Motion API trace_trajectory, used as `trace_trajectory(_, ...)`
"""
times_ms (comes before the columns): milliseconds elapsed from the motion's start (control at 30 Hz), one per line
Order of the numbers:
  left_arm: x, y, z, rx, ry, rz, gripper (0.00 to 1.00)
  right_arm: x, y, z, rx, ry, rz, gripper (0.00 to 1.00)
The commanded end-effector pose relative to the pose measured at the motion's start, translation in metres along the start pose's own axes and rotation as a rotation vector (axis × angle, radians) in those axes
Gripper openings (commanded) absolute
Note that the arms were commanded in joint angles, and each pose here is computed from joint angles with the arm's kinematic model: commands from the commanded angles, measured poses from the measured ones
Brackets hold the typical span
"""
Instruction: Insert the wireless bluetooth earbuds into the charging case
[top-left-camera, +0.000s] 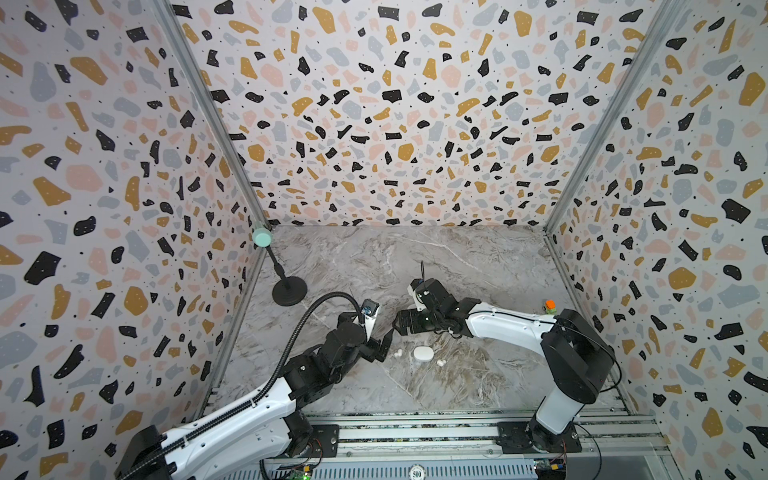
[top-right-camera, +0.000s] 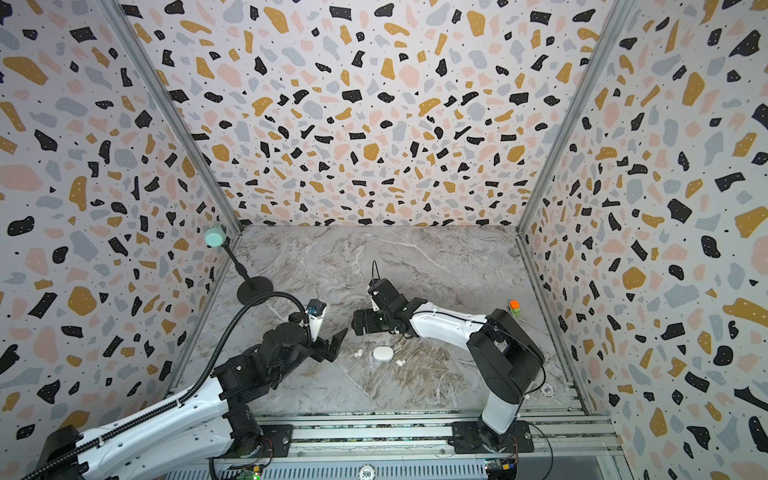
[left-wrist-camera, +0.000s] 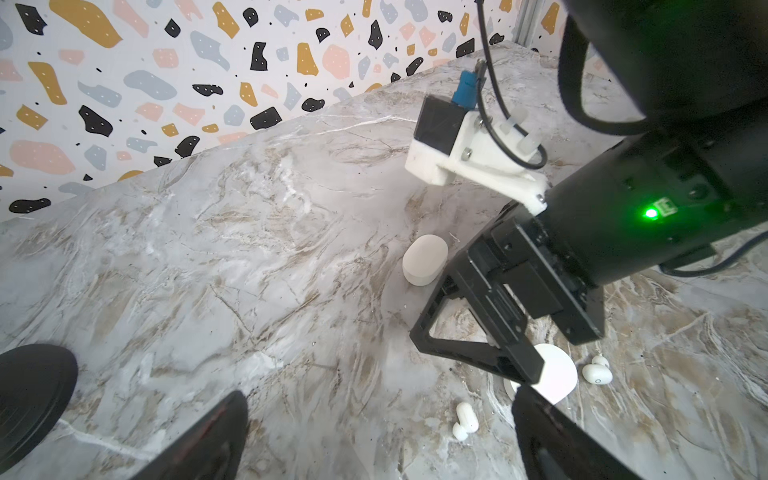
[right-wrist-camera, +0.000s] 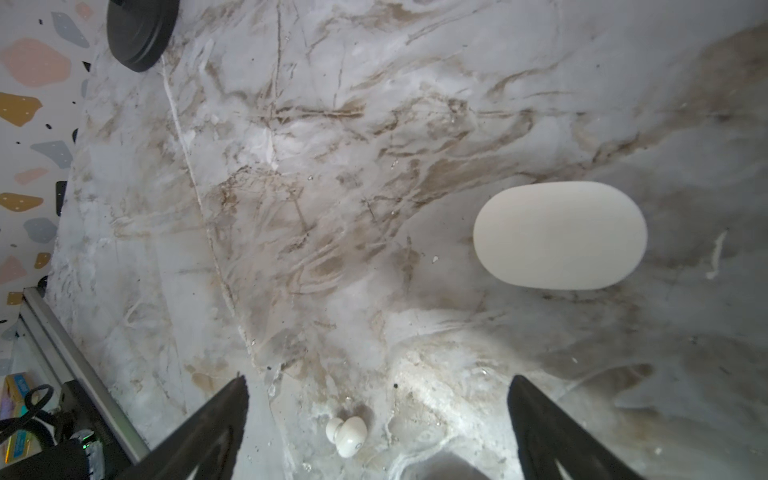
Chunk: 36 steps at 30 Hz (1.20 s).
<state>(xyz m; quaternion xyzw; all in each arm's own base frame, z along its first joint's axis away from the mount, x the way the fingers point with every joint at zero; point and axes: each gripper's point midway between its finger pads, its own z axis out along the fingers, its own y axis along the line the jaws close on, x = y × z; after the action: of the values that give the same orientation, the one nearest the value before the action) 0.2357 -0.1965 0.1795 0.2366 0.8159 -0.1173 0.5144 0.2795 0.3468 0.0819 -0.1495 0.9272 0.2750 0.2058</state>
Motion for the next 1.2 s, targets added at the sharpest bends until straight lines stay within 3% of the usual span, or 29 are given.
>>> trace_trajectory(0,-0.006,0.001,0.0,-0.007,-0.027,-0.012,1.0,-0.006,0.001,0.008,-0.01,-0.028,0.022,0.98)
trace_trajectory(1167,-0.005,0.001,0.001,-0.014,-0.018,-0.013,1.0,-0.026,-0.013,0.04,-0.001,-0.077,0.138,0.97)
